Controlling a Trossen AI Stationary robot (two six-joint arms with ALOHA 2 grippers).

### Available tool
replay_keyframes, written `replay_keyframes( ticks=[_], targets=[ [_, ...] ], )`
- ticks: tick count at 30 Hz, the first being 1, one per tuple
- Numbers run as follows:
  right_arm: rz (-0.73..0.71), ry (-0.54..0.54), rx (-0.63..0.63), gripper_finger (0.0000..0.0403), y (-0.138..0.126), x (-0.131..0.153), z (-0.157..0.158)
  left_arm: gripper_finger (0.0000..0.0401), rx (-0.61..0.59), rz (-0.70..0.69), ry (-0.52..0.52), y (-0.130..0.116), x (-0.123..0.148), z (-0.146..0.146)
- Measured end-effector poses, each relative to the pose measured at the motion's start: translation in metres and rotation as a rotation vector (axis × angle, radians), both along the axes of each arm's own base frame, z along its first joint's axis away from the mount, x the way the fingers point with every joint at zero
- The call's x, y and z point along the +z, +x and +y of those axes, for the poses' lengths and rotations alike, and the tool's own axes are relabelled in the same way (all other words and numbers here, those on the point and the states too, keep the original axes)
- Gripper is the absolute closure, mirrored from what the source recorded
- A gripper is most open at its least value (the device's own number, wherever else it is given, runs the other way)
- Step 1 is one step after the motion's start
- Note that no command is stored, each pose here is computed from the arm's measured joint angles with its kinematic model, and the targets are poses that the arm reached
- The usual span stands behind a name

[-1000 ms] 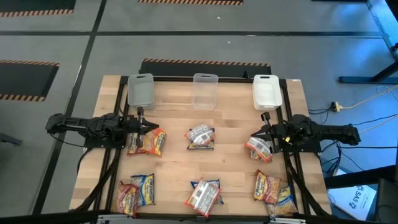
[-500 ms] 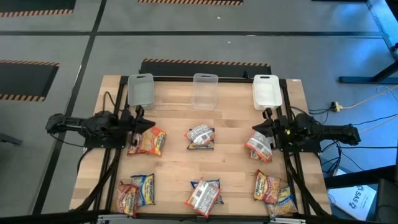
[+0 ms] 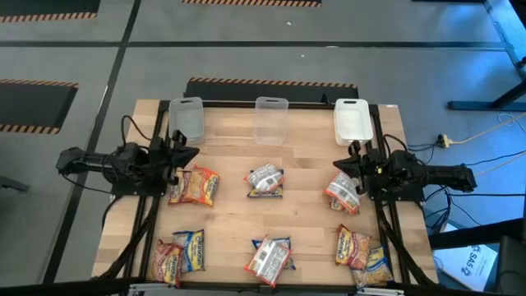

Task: Sort Maruchan noodles
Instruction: Put the top center orange noodle into the transparent bin

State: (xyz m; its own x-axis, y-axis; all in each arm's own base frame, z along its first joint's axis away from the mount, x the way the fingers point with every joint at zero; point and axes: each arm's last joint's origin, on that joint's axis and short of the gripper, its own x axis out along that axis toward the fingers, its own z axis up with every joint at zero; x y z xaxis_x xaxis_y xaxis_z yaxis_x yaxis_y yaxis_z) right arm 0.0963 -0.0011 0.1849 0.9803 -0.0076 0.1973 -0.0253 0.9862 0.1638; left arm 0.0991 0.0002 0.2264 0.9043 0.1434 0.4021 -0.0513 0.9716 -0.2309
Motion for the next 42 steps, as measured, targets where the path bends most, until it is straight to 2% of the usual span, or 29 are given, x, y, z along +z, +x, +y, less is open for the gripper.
replay_keyframes(
  ticks=[6, 11, 16, 20, 27, 34, 38, 42],
  targets=[
    [-0.001, -0.045, -0.100, 0.0403, 0.000, 0.000, -0.003, 0.0386, 0.042, 0.125, 0.038, 0.027, 0.026, -0.001],
    [0.013, -0.072, -0.140, 0.0403, 0.000, -0.001, -0.004, 0.0386, 0.054, 0.271, 0.102, 0.067, 0.042, -0.003],
    [0.009, -0.075, -0.144, 0.0403, 0.000, 0.000, -0.004, 0.0386, 0.072, 0.387, 0.209, 0.109, 0.048, -0.005],
    [0.005, -0.042, -0.114, 0.0403, 0.000, 0.000, -0.003, 0.0386, 0.015, 0.412, 0.201, 0.135, 0.052, -0.008],
    [0.023, -0.009, -0.114, 0.0403, 0.000, -0.002, -0.003, 0.0379, 0.002, 0.465, 0.175, 0.173, 0.054, -0.010],
    [0.033, 0.005, -0.112, 0.0394, 0.000, -0.003, -0.003, 0.0319, -0.007, 0.631, 0.186, 0.198, 0.052, -0.019],
    [0.034, 0.007, -0.130, 0.0368, 0.000, -0.003, -0.004, 0.0275, -0.030, 0.685, 0.212, 0.210, 0.055, -0.028],
    [0.035, 0.010, -0.147, 0.0331, 0.000, -0.003, -0.004, 0.0234, -0.026, 0.794, 0.278, 0.219, 0.048, -0.037]
  ],
)
